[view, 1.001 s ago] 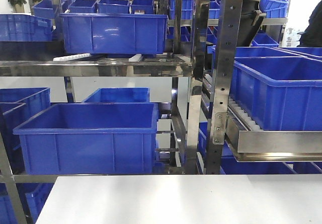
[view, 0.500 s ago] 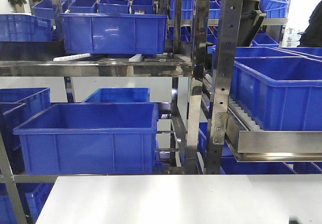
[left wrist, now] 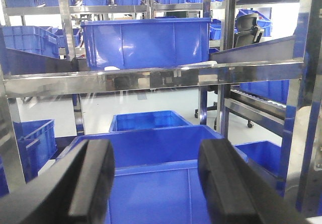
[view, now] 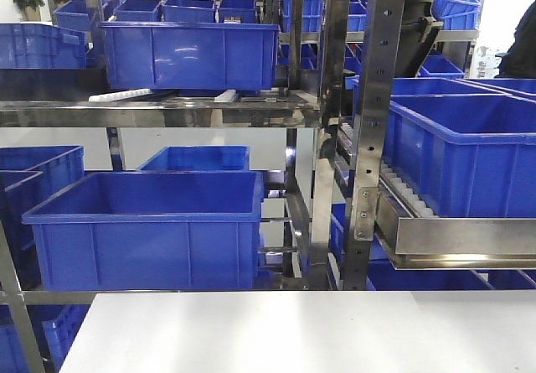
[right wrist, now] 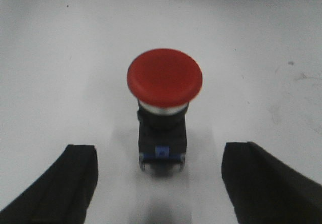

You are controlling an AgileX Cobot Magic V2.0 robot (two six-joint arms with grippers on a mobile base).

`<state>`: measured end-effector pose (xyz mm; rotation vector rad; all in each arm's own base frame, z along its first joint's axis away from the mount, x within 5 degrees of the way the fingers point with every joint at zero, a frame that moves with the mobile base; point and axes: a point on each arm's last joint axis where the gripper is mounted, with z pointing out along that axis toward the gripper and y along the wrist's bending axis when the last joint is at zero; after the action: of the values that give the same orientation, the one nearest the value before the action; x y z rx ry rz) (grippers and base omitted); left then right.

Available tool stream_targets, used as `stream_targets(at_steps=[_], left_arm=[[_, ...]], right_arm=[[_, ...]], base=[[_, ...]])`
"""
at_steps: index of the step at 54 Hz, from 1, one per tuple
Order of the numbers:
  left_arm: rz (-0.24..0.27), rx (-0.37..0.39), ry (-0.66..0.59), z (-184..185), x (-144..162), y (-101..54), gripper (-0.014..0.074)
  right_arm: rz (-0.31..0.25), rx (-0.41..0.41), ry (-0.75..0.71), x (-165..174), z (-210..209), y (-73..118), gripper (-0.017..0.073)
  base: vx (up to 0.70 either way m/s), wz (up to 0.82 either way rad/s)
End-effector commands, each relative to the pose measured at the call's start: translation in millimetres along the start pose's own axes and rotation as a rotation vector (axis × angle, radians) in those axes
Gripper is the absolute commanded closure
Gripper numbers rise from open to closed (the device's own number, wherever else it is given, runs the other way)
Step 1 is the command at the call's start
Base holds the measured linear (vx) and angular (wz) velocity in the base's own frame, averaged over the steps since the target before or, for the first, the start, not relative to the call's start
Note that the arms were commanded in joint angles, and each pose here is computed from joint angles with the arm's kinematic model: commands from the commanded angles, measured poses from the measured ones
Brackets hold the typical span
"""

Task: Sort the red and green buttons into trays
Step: 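Grasp the green button with left gripper, red button with right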

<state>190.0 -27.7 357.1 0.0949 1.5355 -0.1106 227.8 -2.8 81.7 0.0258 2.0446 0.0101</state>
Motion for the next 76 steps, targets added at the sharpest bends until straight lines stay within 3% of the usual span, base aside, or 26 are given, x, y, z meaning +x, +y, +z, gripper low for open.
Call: stream_targets(at_steps=[1,9,14,16,25,32,39,47,55,60,67,76], left_arm=[[-0.005,-0.012,-0.131,-2,-22,1.0,0.0087],[-0.004,-0.012,-0.130,-2,-22,1.0,0.0087],[-0.004,-0.012,-0.130,-2,-22,1.0,0.0087],[-0.004,-0.012,-0.130,-2,-22,1.0,0.0087],[-0.022,-0.014,-0.134,-2,-22,1.3,0.0087],[-0.042,-0.005,-0.092,-2,-19,0.6,0.0087],[-0.006,0.020,0.116,5,5,-2.0,0.0087],[0.004,0.027,0.394,20,65,-2.9,0.0087],[0.003,0.012,0.591,29,133,-1.5,0.0087],[-0.007,-0.005,0.655,33,165,-0.7,0.0092],[-0.042,-0.015,0.628,43,192,-6.0,0.0105],[-0.052,0.054,0.662,50,221,-21.3,0.0123]], right_arm=[[-0.005,-0.003,-0.274,-33,14,-0.5,0.0007],[-0.004,-0.003,-0.273,-31,40,-0.9,0.0009],[-0.003,-0.003,-0.261,-27,49,-1.1,0.0072],[-0.003,-0.003,-0.258,-26,50,-1.2,0.0134],[0.001,-0.045,-0.272,-30,48,2.6,0.0577],[0.012,-0.136,-0.293,-37,45,10.6,0.0575],[-0.020,-0.217,-0.302,-40,42,18.3,0.0573],[-0.022,-0.280,-0.295,-39,41,23.8,0.0573],[-0.006,-0.284,-0.292,-39,41,24.0,0.0573],[-0.004,-0.281,-0.292,-39,41,23.6,0.0573],[0.000,-0.265,-0.282,-38,42,22.2,0.0573],[0.016,-0.226,-0.281,-39,43,18.7,0.0573]], base=[[0.00,0.00],[0.00,0.00],[0.00,0.00],[0.00,0.00],[0.00,0.00],[0.00,0.00],[0.00,0.00],[0.00,0.00],[0.00,0.00],[0.00,0.00],[0.00,0.00],[0.00,0.00]])
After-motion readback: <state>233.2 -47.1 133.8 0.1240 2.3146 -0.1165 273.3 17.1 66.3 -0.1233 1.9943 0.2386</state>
